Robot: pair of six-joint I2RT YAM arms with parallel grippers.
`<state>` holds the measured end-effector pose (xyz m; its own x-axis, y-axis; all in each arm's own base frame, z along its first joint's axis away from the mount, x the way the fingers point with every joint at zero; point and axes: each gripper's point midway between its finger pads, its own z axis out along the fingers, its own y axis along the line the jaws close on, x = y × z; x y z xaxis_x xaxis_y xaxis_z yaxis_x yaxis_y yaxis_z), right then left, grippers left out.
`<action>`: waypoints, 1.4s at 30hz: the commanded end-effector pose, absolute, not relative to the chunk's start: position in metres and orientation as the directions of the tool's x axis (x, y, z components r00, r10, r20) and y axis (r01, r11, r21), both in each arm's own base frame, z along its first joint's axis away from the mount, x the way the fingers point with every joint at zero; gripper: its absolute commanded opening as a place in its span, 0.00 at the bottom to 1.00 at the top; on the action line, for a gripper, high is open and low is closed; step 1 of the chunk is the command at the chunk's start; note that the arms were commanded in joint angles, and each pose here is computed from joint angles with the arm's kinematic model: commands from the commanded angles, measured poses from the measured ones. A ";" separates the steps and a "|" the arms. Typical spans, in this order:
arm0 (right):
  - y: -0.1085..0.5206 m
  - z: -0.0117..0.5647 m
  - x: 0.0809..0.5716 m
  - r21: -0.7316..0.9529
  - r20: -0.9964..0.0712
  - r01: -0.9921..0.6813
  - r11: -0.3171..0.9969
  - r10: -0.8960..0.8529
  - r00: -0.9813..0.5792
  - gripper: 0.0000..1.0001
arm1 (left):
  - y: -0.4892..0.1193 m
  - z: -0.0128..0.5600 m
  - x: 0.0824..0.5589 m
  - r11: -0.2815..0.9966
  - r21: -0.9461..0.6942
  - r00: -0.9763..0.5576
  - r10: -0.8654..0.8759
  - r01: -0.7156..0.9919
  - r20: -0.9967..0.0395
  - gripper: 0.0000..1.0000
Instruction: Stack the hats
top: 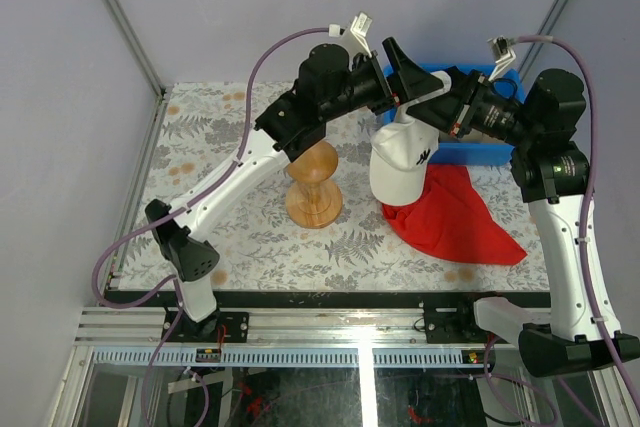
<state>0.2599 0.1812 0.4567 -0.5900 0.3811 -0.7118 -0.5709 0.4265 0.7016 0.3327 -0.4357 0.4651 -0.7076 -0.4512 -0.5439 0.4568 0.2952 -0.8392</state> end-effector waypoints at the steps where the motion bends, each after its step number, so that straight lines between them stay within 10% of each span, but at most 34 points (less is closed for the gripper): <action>1: 0.189 0.477 0.236 0.649 -0.761 -0.667 0.366 0.343 -0.551 0.00 | -0.435 0.468 0.339 0.264 -0.848 -0.702 -0.477 0.459 -0.528 0.61; 7: 0.188 0.471 0.237 0.645 -0.764 -0.662 0.382 0.337 -0.551 0.00 | -0.429 0.462 0.345 0.244 -0.869 -0.718 -0.491 0.431 -0.494 0.00; 10: 0.186 0.469 0.239 0.639 -0.769 -0.657 0.401 0.336 -0.544 0.04 | -0.423 0.459 0.350 0.259 -0.872 -0.717 -0.495 0.417 -0.490 0.00; 15: 0.176 0.470 0.239 0.579 -0.815 -0.651 0.491 0.327 -0.478 0.56 | -0.390 0.463 0.370 0.270 -0.883 -0.692 -0.548 0.385 -0.469 0.00; 19: 0.151 0.462 0.249 0.503 -0.861 -0.561 0.657 0.321 -0.395 0.72 | -0.348 0.472 0.393 0.236 -0.913 -0.661 -0.632 0.333 -0.404 0.00; 24: 0.125 0.415 0.272 0.496 -0.844 -0.376 0.783 0.333 -0.420 0.75 | -0.326 0.507 0.385 0.106 -0.938 -0.649 -0.696 0.330 -0.308 0.00; 42: 0.169 0.388 0.250 0.734 -0.554 -0.666 0.134 0.685 -0.473 0.74 | -0.309 0.597 0.349 -0.326 -0.898 -0.726 -0.687 0.296 0.010 0.00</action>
<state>0.2744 0.1735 0.3234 -0.5746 0.5863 -0.5710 -0.4681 0.3368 0.8170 0.3712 -0.3184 0.5437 -0.7136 -0.7004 -0.0143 0.2104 -0.1947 -0.9580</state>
